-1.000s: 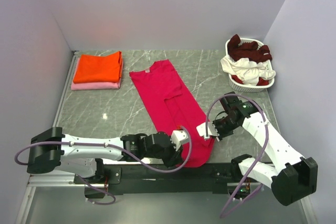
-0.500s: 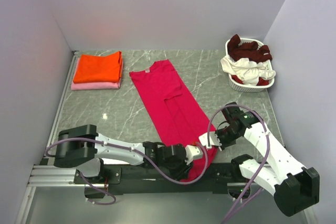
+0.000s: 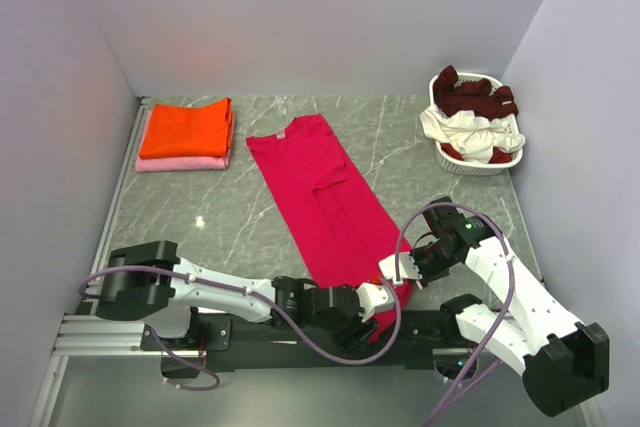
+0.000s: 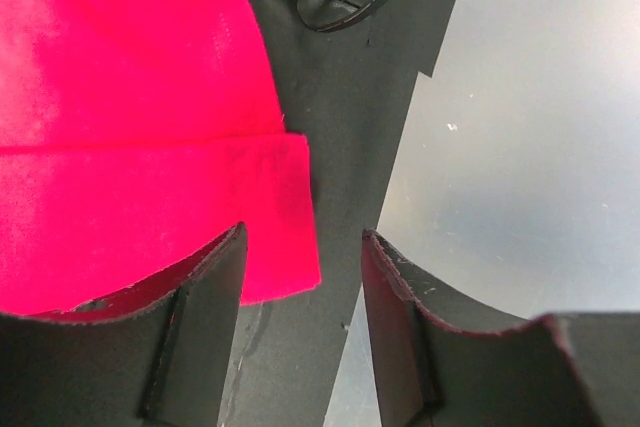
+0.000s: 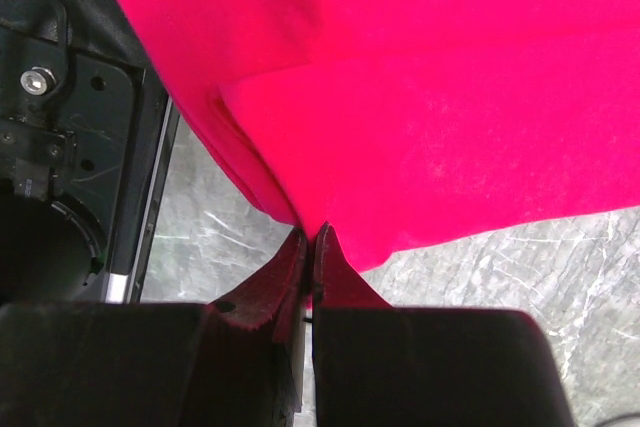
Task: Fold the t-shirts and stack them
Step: Fold the tshirt
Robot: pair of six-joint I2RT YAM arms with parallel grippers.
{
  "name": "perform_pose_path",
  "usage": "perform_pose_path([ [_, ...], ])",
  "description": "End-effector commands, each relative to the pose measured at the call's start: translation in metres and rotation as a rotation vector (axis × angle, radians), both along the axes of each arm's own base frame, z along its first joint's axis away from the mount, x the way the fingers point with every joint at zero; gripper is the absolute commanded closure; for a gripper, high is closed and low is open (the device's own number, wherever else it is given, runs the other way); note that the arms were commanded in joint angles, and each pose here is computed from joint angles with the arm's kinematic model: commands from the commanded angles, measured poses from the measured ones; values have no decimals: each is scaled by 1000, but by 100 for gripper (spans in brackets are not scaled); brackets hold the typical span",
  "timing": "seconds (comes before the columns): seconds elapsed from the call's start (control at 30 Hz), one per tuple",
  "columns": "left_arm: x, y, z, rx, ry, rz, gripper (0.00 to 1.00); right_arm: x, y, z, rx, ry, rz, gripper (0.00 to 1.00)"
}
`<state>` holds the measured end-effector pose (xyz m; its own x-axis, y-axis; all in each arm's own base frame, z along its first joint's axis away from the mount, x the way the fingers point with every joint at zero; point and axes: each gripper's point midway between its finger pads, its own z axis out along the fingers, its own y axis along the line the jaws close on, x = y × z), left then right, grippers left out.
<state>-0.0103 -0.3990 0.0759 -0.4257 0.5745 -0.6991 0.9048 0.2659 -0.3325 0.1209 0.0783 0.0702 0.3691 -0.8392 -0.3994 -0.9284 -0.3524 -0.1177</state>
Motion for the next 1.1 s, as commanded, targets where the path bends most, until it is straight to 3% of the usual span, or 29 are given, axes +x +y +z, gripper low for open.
perform_pose_path([
  [0.0, 2, -14, -1, 13, -81, 5, 44, 3, 1, -2, 6, -3, -10, 100],
  [0.2, 15, -10, -19, 79, -147, 74, 37, 3, 0, -3, 4, 2, -13, 100],
  [0.63, 6, -5, -62, 207, -165, 43, 38, 3, 1, -3, 6, 16, -18, 100],
  [0.83, 8, 9, -77, 264, -175, 54, 55, 3, 0, -3, 8, 19, -23, 100],
  [0.93, 9, 14, -79, 265, -177, 66, 76, 3, 1, -3, 16, 28, -28, 100],
  [0.97, 9, 13, -77, 254, -176, 71, 90, 2, 1, -3, 17, 31, -28, 100],
  [1.07, 10, 13, -70, 228, -179, 74, 99, 2, 3, -2, 28, 42, -34, 100],
])
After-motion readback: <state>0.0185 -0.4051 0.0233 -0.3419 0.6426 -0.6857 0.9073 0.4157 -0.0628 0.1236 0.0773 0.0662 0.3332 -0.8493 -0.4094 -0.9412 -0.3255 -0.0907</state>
